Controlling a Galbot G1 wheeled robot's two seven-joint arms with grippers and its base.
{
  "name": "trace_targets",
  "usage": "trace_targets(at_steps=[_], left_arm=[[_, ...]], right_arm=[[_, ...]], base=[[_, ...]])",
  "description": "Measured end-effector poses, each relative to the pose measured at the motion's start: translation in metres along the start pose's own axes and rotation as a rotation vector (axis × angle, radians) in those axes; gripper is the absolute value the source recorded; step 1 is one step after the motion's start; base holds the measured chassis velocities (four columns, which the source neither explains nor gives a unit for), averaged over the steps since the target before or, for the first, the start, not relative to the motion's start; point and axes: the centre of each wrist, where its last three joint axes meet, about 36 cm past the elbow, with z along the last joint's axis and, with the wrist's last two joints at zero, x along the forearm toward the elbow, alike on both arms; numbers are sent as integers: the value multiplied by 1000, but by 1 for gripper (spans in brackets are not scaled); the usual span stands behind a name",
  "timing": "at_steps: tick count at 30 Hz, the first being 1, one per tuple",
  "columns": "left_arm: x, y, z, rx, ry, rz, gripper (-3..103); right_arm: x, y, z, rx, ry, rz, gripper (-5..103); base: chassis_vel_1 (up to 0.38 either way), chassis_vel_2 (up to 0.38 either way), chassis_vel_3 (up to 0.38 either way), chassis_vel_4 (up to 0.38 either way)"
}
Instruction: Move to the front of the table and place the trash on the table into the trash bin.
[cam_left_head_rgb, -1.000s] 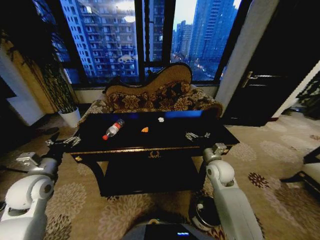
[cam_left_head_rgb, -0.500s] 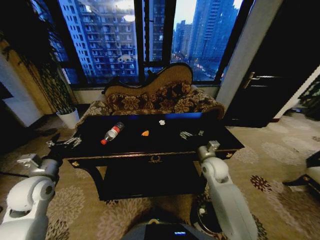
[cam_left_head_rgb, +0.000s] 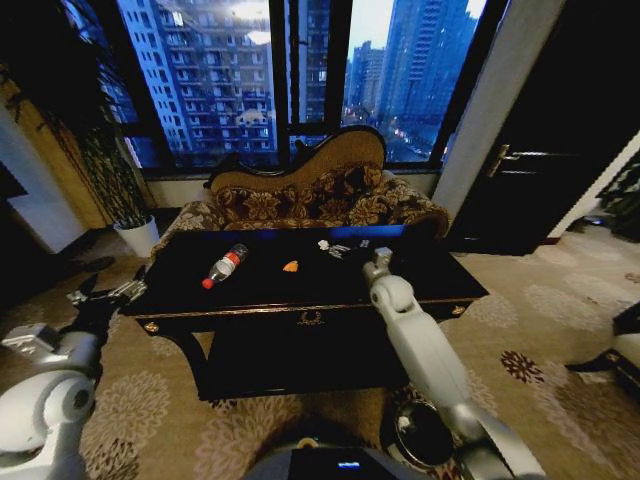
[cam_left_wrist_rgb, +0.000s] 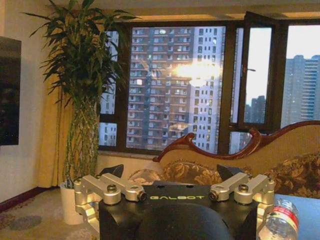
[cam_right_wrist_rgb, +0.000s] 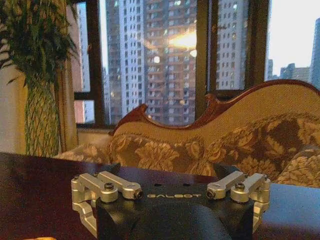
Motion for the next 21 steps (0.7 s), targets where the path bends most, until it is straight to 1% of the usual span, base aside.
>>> trace_targets(at_steps=[6,10,11,13,16,18,19,21], left_arm=[[2,-3,0,4,-2,4,100],[2,-6,-1,8,-5,12,100],[2,-6,-1,8,-5,12,100],[2,-6,-1,7,-5,12,100],[2,-5,-1,6,-5,10,100],[2,-4,0,6,-5,8,100],[2,-4,0,6,-5,8,100],[2,-4,1,9,-7,8,100]], right_arm=[[-21,3,-10,28,45,-3,100],[-40,-7,-16,56,92,22,100],[-40,-7,-16,56,92,22,100],[-49,-14,-20,63,129,37,100],[-54,-16,-19,66,159,41,100],[-59,-14,-14,66,194,40,100],[-59,-14,-14,66,194,40,100],[-63,-10,-13,54,228,31,100]], base=[[0,0,0,0],[0,0,0,0],[0,0,0,0],[0,0,0,0],[0,0,0,0],[0,0,0,0],[0,0,0,0],[0,0,0,0]])
